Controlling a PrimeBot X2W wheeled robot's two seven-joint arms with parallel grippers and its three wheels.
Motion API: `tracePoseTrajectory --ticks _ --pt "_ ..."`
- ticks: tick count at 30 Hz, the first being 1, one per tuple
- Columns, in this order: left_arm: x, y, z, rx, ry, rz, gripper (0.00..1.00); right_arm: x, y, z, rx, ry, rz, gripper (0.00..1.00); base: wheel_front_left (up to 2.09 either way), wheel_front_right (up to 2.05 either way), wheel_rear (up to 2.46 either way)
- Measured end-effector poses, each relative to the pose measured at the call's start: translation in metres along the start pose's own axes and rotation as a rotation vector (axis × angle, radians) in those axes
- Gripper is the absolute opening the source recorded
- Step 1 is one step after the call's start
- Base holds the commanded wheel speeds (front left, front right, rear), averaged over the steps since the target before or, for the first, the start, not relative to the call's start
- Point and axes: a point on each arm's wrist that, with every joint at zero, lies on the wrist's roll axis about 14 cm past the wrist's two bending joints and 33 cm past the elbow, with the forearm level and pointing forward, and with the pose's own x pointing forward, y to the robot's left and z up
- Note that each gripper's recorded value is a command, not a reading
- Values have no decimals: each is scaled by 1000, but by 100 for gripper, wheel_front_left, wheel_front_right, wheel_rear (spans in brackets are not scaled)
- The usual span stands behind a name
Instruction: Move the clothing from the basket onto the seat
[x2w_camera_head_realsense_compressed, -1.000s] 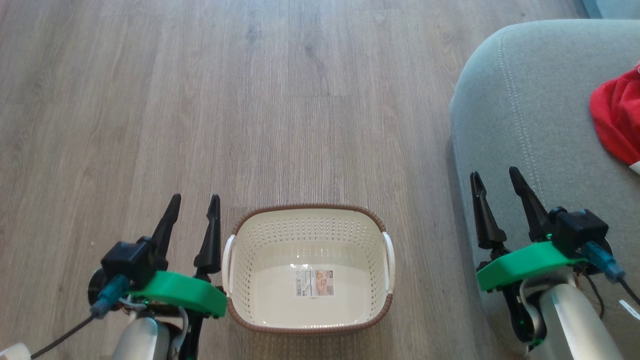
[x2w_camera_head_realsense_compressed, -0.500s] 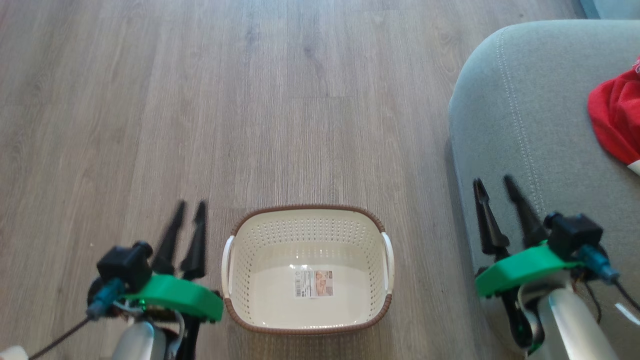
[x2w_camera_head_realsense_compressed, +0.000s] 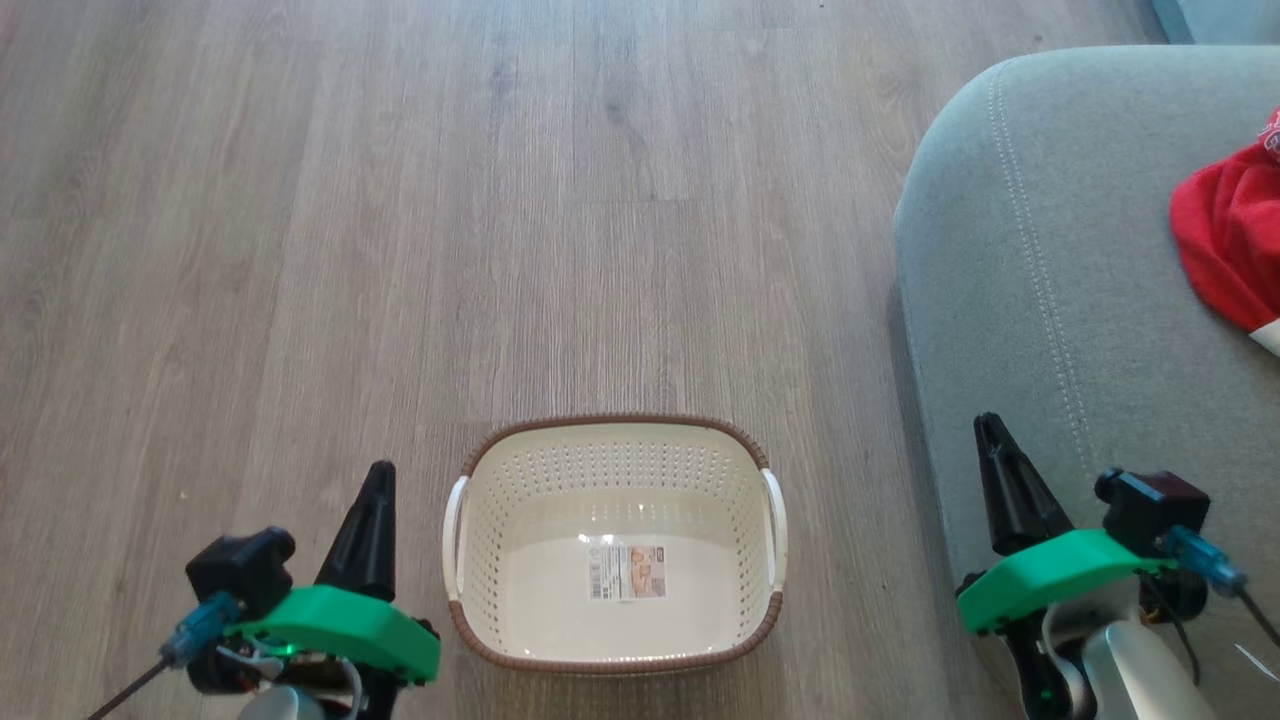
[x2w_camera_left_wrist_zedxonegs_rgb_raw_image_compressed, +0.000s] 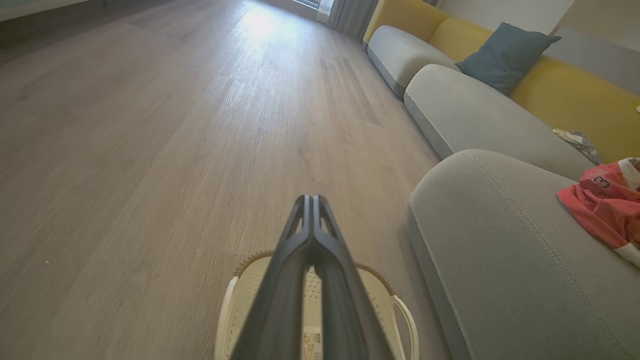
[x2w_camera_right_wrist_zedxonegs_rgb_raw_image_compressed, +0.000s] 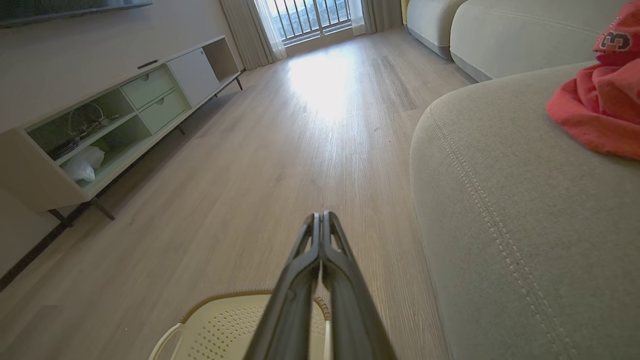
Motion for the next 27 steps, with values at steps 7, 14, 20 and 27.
tracePoseTrajectory --ticks 7,14,20,27 --pt "0 2 0 -72 11 10 0 -1 -4 2 75 -1 -22 0 0 0 0" --pt "0 5 -1 -145 20 26 0 -1 -10 5 150 -6 -47 0 0 0 0" --pt "-1 8 0 -197 21 39 0 -2 -12 7 204 -11 -60 0 0 0 0" --pt "-1 11 1 -270 28 52 0 -3 -15 8 280 -12 -74 0 0 0 0"
